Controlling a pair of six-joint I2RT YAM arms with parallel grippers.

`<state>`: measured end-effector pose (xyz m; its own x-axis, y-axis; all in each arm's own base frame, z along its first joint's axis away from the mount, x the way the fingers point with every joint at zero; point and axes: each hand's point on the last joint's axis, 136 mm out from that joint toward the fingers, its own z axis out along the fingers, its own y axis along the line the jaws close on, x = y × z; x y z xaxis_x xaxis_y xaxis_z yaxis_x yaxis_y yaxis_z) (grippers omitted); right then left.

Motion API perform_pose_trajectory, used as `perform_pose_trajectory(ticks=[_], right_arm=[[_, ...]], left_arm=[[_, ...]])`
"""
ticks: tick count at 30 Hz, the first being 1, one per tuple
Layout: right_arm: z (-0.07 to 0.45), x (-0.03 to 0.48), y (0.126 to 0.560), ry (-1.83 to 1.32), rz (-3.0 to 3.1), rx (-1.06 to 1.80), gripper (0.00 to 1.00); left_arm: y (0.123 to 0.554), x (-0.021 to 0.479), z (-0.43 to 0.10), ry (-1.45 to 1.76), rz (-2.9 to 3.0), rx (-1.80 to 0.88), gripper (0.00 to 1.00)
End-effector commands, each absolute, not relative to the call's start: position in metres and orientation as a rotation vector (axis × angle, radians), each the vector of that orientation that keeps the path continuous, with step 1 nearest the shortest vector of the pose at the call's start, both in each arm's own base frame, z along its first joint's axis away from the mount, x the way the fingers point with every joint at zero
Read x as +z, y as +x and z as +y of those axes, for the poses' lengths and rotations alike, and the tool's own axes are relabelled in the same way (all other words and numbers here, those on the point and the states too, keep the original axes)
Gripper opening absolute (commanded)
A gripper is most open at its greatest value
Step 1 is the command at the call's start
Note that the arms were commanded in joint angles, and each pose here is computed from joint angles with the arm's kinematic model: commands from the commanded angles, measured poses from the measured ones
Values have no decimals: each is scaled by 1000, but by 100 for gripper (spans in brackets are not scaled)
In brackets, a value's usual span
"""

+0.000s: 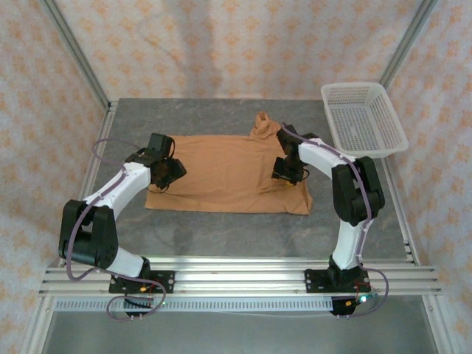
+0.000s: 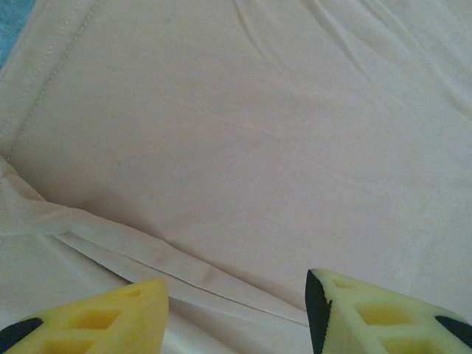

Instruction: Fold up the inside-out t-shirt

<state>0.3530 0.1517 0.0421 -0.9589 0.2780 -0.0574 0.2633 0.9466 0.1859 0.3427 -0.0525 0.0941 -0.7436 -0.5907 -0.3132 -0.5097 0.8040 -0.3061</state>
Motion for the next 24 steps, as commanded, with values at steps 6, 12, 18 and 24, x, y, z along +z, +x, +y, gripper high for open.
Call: perform_pose_trajectory(ticks=[6, 12, 18, 24], right_arm=[[151, 54, 353, 432, 2995, 231, 0], [179, 89, 359, 413, 2959, 394, 0], [203, 95, 409, 421, 2901, 508, 0], [218, 81, 458, 396, 2912, 548, 39]], left_arm=[[341, 87, -52, -836, 2599, -273, 53], [345, 84, -54, -839, 2602, -286, 52], [346, 77, -57, -845, 2612, -298, 52], [347, 64, -61, -850, 2640, -314, 52]])
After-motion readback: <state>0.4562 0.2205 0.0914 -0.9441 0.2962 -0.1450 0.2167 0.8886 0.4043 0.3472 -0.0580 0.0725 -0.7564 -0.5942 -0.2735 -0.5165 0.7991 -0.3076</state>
